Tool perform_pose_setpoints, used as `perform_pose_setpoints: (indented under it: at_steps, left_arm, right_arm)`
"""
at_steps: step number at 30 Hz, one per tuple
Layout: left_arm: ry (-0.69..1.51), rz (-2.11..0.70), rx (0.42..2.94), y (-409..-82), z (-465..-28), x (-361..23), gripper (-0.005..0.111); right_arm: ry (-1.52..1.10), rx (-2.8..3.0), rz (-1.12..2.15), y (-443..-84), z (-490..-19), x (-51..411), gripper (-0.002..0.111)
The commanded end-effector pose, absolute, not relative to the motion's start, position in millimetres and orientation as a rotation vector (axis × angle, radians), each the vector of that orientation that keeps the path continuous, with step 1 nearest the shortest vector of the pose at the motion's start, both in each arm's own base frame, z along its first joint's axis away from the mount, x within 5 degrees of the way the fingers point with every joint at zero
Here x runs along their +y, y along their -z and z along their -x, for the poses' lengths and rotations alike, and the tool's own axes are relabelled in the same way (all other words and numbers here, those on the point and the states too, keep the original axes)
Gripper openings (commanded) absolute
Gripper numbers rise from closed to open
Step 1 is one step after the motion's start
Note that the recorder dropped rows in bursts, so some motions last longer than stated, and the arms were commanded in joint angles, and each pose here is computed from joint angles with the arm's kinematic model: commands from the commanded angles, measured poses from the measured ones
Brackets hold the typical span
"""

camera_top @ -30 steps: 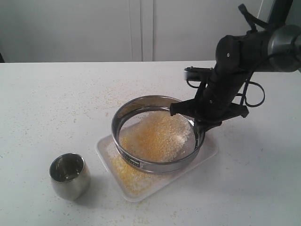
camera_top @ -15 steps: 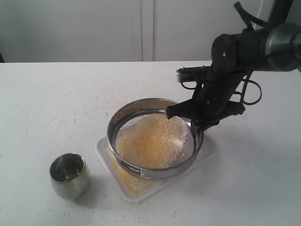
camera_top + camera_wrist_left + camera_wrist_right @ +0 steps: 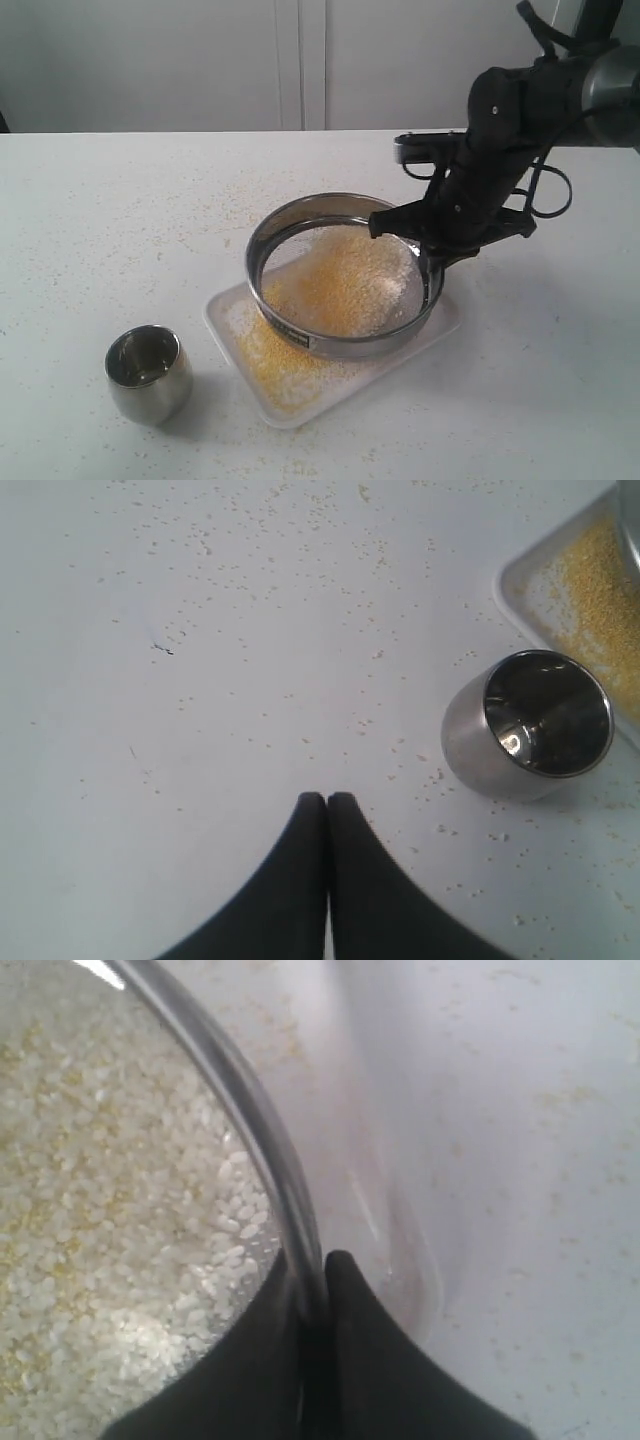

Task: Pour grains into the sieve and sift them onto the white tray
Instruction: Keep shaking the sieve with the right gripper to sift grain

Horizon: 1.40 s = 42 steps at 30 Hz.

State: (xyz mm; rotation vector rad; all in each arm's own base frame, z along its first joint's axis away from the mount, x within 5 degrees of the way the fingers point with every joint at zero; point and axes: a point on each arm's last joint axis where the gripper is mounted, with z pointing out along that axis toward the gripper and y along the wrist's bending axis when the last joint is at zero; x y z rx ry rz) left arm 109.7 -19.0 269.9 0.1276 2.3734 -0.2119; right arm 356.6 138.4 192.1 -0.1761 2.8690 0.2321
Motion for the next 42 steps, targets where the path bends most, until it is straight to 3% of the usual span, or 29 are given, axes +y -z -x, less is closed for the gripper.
perform_pose_setpoints:
  at_steps: [1, 5, 8, 11, 14, 16, 18, 22, 25, 27, 31, 34, 37, 40, 42]
  left_arm:
    - [0.217, -0.124, 2.376, -268.4, -108.2, -19.0, 0.000]
    - [0.218, -0.125, 2.378, -268.3, -108.1, -19.0, 0.000]
    - [0.218, -0.125, 2.378, -268.3, -108.1, -19.0, 0.000]
    - [0.218, -0.125, 2.378, -268.3, -108.1, -19.0, 0.000]
    - [0.218, -0.125, 2.378, -268.3, -108.1, -19.0, 0.000]
    - [0.218, -0.125, 2.378, -268.3, -108.1, -19.0, 0.000]
    - [0.218, -0.125, 2.378, -268.3, -108.1, -19.0, 0.000]
    - [0.218, -0.125, 2.378, -268.3, -108.1, -19.0, 0.000]
    - [0.218, -0.125, 2.378, -268.3, -108.1, -19.0, 0.000]
    - [0.218, -0.125, 2.378, -268.3, -108.1, -19.0, 0.000]
    - [0.218, -0.125, 2.379, -268.2, -108.0, -19.1, 0.000]
    - [0.218, -0.125, 2.379, -268.2, -108.0, -19.1, 0.000]
    - [0.218, -0.125, 2.379, -268.2, -108.0, -19.1, 0.000]
    - [0.215, -0.126, 2.378, -268.3, -108.1, -18.9, 0.000]
    - [0.215, -0.126, 2.378, -268.3, -108.1, -18.9, 0.000]
  right_arm:
    - [-0.242, 2.873, 0.338, -200.0, -347.0, 151.2, 0.000]
    - [-0.252, 2.866, 0.087, -197.5, -358.9, 133.3, 0.000]
    - [-0.253, 2.853, 0.358, -198.6, -347.8, 156.4, 0.000]
    - [-0.276, 2.833, 0.059, -194.7, -362.5, 137.5, 0.000]
    - [-0.284, 2.866, 0.416, -193.2, -348.0, 157.4, 0.000]
    - [-0.159, 2.809, 0.160, -193.7, -364.7, 135.8, 0.000]
    - [-0.222, 2.846, 0.041, -190.7, -368.6, 127.2, 0.000]
    - [-0.288, 2.874, 0.411, -194.2, -350.7, 152.5, 0.000]
    - [-0.138, 2.789, 0.210, -200.0, -367.2, 135.7, 0.000]
    - [-0.171, 2.823, 0.064, -197.0, -374.5, 125.0, 0.000]
    - [-0.294, 2.869, 0.443, -198.7, -352.3, 156.4, 0.000]
    - [-0.102, 2.781, 0.303, -203.0, -364.7, 145.3, 0.000]
    - [-0.175, 2.822, 0.080, -199.2, -375.3, 130.8, 0.000]
    - [-0.343, 2.874, 0.348, -198.6, -359.6, 153.5, 0.000]
    - [-0.257, 2.820, 0.412, -201.9, -358.9, 160.1, 0.000]
